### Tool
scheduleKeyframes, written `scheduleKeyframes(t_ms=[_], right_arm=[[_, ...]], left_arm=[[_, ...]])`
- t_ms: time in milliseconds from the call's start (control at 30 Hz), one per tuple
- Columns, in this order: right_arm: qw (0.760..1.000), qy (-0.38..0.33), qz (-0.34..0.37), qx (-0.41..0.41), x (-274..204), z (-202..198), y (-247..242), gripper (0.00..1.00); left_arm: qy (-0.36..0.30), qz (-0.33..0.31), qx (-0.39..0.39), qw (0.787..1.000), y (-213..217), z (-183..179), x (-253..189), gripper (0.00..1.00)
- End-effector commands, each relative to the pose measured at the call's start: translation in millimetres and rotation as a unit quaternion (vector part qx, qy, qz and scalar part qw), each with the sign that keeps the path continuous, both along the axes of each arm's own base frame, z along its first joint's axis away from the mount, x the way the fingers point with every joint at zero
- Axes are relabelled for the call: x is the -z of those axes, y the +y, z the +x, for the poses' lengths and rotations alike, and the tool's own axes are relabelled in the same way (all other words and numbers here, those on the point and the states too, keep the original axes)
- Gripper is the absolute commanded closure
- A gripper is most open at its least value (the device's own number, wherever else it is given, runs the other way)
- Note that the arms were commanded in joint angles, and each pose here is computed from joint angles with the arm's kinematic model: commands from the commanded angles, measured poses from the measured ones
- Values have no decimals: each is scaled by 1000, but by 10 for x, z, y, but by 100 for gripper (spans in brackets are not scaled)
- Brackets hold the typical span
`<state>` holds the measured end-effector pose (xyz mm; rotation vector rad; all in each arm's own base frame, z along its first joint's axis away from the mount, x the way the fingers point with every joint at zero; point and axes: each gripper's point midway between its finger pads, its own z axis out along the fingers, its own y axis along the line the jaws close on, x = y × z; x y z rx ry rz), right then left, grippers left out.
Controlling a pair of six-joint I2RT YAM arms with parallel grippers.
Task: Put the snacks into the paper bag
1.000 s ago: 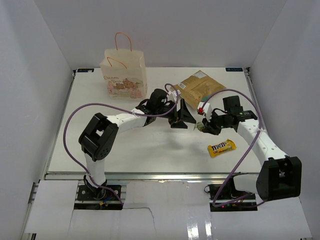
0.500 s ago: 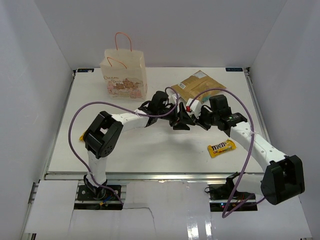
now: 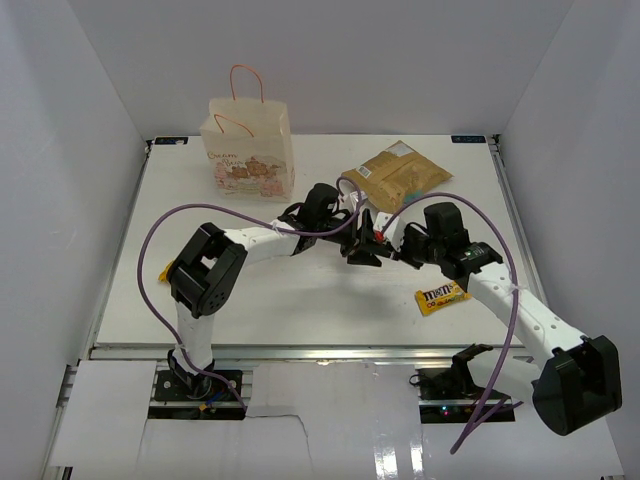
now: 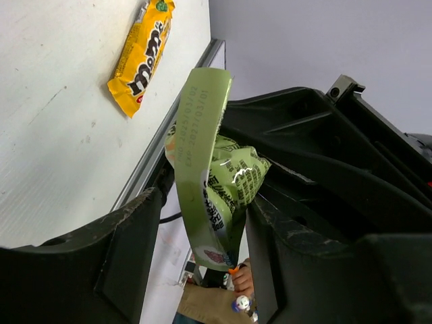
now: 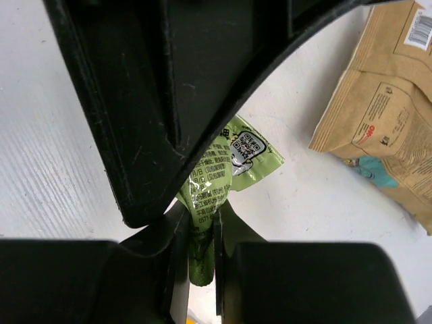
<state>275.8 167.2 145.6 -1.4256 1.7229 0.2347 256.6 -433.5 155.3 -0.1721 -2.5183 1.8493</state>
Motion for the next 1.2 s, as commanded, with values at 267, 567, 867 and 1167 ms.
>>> scheduleKeyframes(t_ms=[267,567,867,1167], right_arm=[[984,-43,-9,-170,11,-317,242,92],[966,-85,-11,-245,-2,-376,357,87],[976,-93,0,-196,-253,-288,320,36],[994,-42,58,-88,-491,-313,92,29]], left_arm=[[-47,-25,18,998,68,-43,-166,49],[-36,-36,63,997,108,-300,-127,92],[-109,-9,19,994,262,-175,-141,100],[-226,122,-32,966,712,303,-237,100]])
